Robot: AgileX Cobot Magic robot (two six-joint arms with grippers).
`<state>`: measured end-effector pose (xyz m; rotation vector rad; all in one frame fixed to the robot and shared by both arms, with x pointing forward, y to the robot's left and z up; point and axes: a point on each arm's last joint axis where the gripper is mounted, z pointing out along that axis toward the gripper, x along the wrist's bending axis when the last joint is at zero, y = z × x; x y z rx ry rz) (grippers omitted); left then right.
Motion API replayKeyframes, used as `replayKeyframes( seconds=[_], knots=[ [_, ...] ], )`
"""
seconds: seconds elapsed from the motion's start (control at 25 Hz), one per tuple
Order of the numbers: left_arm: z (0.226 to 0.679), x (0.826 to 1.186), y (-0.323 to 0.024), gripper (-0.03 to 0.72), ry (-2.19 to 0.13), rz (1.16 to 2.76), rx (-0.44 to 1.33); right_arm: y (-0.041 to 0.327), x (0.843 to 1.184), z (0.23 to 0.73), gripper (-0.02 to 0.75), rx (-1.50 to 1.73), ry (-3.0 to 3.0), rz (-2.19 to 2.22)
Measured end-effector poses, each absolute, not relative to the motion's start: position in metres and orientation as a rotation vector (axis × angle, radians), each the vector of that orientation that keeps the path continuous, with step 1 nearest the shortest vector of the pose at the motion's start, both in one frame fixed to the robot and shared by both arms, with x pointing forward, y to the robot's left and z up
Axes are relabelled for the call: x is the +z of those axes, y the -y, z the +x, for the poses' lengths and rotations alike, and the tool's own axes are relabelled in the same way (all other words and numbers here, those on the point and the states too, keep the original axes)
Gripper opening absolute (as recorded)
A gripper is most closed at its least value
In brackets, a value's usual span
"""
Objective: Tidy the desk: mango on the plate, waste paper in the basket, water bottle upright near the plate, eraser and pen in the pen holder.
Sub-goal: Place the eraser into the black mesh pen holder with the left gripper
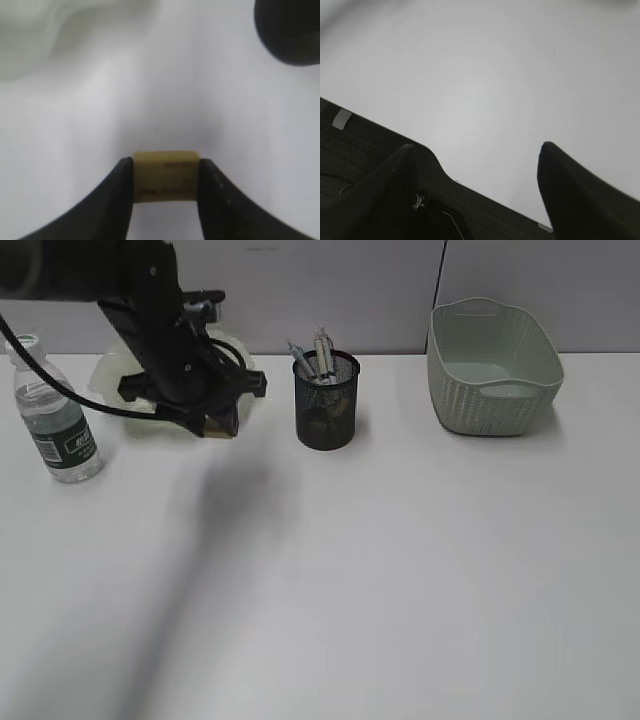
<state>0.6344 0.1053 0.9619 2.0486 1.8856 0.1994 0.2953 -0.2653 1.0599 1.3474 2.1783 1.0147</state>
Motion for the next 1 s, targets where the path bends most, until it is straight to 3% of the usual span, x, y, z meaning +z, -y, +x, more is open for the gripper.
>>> replayKeyframes(
  seconds=[0.52, 1.0],
  knots=[
    [0.645, 1.041, -0.084, 0.308, -1.699, 1.744, 0.19, 0.265, 1.06, 0.295, 0.585, 1.015, -2.178, 1.347],
    [0.653, 1.037, -0.046, 0.307, -1.604, 1.577, 0.114, 0.265, 1.06, 0.295, 0.585, 1.015, -2.178, 1.347]
  ],
)
